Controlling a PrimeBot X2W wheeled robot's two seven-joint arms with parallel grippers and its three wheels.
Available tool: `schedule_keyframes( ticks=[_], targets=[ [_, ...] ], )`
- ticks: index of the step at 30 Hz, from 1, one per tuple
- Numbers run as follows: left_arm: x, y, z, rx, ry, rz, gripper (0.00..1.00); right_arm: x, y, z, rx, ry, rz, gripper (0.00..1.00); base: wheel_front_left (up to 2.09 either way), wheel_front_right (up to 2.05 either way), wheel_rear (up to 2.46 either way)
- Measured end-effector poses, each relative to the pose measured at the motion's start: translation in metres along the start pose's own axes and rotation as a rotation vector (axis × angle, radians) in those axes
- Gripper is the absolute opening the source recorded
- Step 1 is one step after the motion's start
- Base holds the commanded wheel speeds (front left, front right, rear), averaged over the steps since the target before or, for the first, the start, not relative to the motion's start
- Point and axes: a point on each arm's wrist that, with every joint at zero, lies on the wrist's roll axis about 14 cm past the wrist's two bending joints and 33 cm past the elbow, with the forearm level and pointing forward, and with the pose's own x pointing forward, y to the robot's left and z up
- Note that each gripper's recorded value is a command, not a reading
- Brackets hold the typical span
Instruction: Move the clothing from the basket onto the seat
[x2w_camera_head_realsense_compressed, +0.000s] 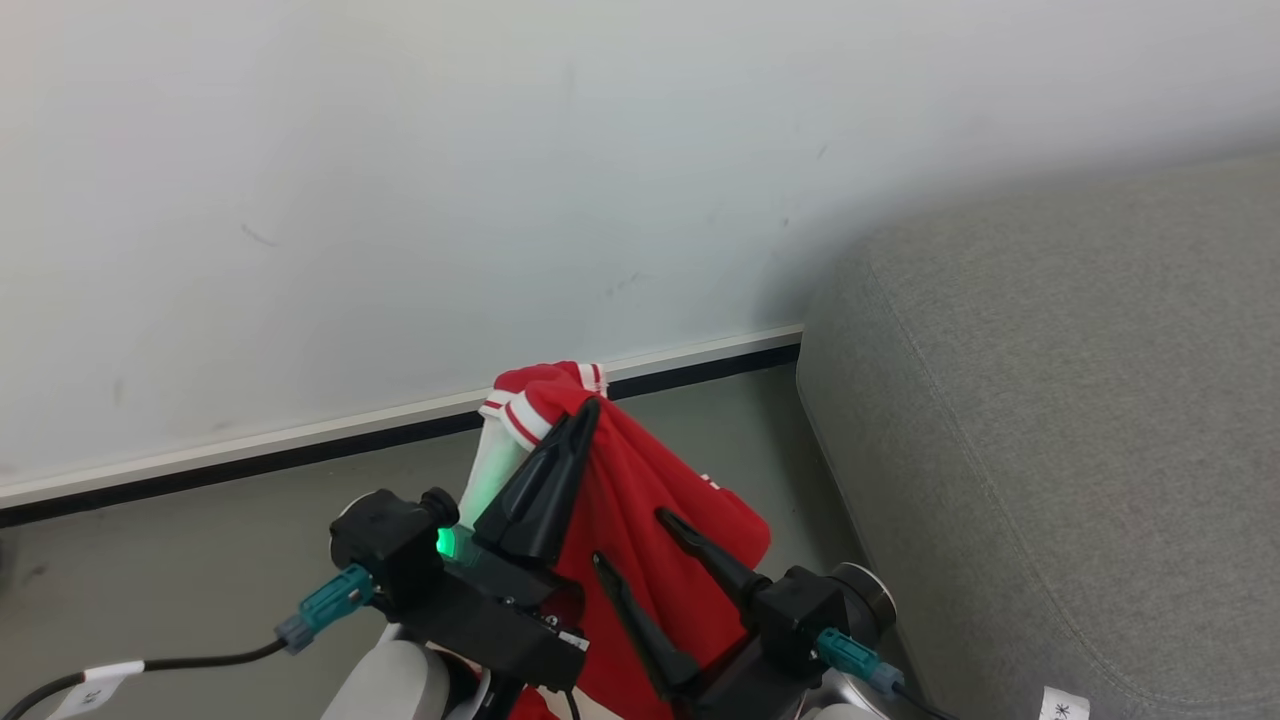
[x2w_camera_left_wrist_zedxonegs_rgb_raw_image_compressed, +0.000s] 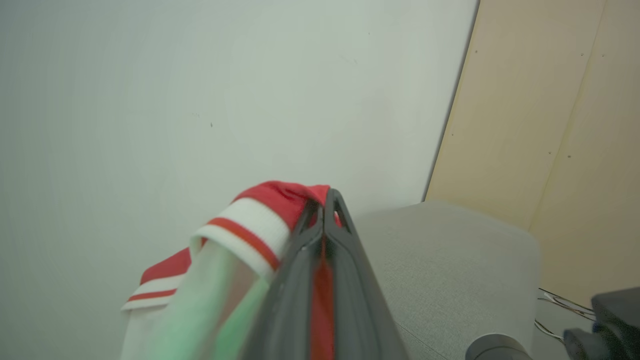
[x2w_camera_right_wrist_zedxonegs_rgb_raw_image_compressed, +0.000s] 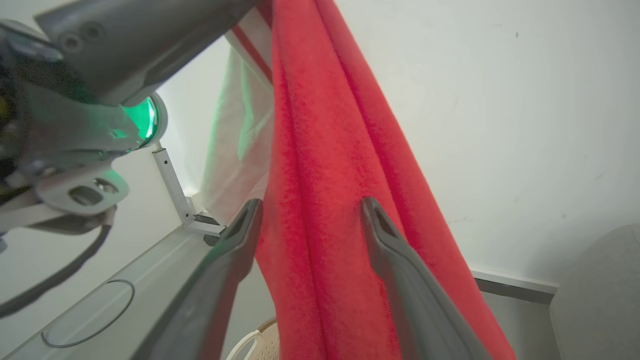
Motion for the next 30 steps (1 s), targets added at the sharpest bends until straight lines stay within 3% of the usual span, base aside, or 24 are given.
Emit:
schedule_keyframes(
  ticks=[6, 7, 8, 9, 18, 25, 27, 28, 30],
  targets=[
    [0.003, -0.011, -0.002, -0.002, 0.031, -0.039, 0.00, 0.006, -0.009, -0.008, 0.004, 0.028, -0.016, 1.00, 0.00, 0.00, 0.00],
    [0.003, -0.012, -0.003, 0.001, 0.041, -0.043, 0.00, 0.007, -0.009, -0.008, 0.007, 0.027, -0.014, 0.78, 0.00, 0.00, 0.00],
    [0.003, -0.012, -0.004, 0.007, 0.045, -0.045, 0.00, 0.008, -0.009, -0.007, 0.010, 0.023, -0.012, 0.22, 0.00, 0.00, 0.00],
    [0.002, -0.011, -0.005, 0.011, 0.051, -0.045, 0.00, 0.010, -0.008, -0.005, 0.009, 0.017, -0.009, 0.00, 0.00, 0.00, 0.00],
    [-0.007, 0.007, -0.029, 0.094, 0.135, -0.027, 0.00, 0.009, -0.011, -0.005, 0.033, 0.020, -0.020, 0.00, 0.00, 0.00, 0.00],
    [-0.011, 0.013, -0.044, 0.101, 0.183, -0.017, 0.00, 0.008, -0.019, -0.004, 0.033, 0.016, -0.042, 0.00, 0.00, 0.00, 0.00],
    [-0.013, 0.012, -0.048, 0.094, 0.198, -0.016, 0.89, 0.007, -0.023, -0.002, 0.028, 0.011, -0.053, 0.00, 0.00, 0.00, 0.00],
    [-0.015, 0.012, -0.049, 0.093, 0.202, -0.015, 1.00, 0.007, -0.025, -0.001, 0.027, 0.009, -0.060, 0.00, 0.00, 0.00, 0.00],
    [-0.016, 0.014, -0.051, 0.099, 0.212, -0.012, 1.00, 0.007, -0.030, 0.001, 0.021, 0.003, -0.073, 0.00, 0.00, 0.00, 0.00]
  ],
)
